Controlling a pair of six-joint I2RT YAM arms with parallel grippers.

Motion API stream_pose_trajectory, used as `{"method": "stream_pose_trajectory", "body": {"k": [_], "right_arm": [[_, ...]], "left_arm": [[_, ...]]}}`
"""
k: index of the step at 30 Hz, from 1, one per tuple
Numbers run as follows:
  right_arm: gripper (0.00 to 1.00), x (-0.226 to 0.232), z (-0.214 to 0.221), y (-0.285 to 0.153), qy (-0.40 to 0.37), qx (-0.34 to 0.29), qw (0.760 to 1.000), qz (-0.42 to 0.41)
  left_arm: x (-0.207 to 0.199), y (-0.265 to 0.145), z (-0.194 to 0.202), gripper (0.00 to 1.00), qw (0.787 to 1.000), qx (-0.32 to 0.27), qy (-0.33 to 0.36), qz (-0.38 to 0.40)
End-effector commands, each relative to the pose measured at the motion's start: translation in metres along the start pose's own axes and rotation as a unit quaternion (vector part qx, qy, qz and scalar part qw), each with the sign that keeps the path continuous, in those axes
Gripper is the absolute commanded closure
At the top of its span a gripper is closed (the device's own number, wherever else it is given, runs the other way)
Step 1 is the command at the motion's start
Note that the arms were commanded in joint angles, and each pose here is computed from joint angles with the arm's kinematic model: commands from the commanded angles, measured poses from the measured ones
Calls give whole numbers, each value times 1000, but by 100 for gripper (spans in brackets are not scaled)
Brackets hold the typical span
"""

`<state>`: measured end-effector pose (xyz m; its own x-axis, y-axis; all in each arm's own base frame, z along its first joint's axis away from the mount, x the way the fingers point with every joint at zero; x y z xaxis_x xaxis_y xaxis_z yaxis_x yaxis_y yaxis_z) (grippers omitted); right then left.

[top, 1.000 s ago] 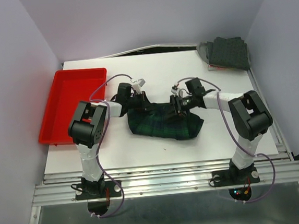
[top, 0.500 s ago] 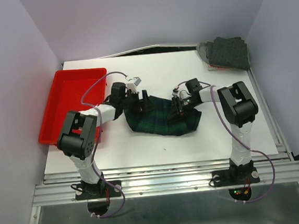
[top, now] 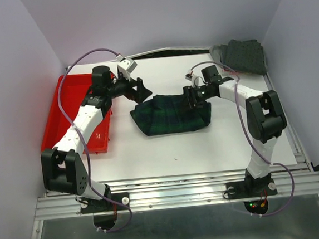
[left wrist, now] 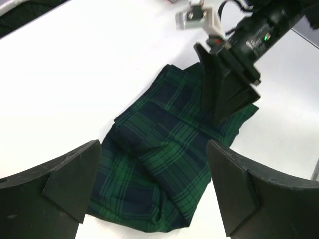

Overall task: Fold and stack the skirts
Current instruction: Fold the skirt

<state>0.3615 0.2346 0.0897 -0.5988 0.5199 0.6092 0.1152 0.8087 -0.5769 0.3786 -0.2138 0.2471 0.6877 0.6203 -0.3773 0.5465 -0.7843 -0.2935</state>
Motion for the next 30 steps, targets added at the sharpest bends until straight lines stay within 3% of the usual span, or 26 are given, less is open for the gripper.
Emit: {"method": "stream_pose_trajectory", "body": {"k": [1,2,5,7,11,14,17,23,30], "right_arm": [[29,32,-47,-43,-103,-65,992,25],[24,42,-49,-50,-109,-73,991,20],[23,55,-50,-55,-91,-84,992,4],[23,64,-46,-52,-54,-81,995,-27],[24,66,-30,-37,18,-71,994,-79],[25,56,-15,-21,65,-64,990,-104],[25,41,2,-5,92,-50,989,-108],[25,1,52,22,153,-7,986,-66],[27,-51,108,24,243,18,970,-18]], "left_arm": [[-29,-20,-7,1,994,19,47,99],[-31,-20,-6,1,994,23,29,107],[-36,-10,8,1,986,61,-36,150],[-32,5,12,1,989,60,-63,119],[-55,23,38,1,984,72,-98,127],[-67,39,73,1,970,106,-160,153],[-58,54,113,1,951,137,-238,146],[-6,79,186,1,919,181,-346,59],[11,79,228,1,903,216,-371,26]]}}
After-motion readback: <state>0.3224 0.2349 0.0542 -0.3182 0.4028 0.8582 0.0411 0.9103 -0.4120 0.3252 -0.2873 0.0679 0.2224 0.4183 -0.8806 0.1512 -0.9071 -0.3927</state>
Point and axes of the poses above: each gripper's point midway between its finger pads, its own y axis out along the fingers, its own x axis along the line the jaws close on, z = x × y, the point moved 1 cm from there along -y, back along the fingers, and after that the axes turned 12 degrees about -y, right-handed, at the moved point
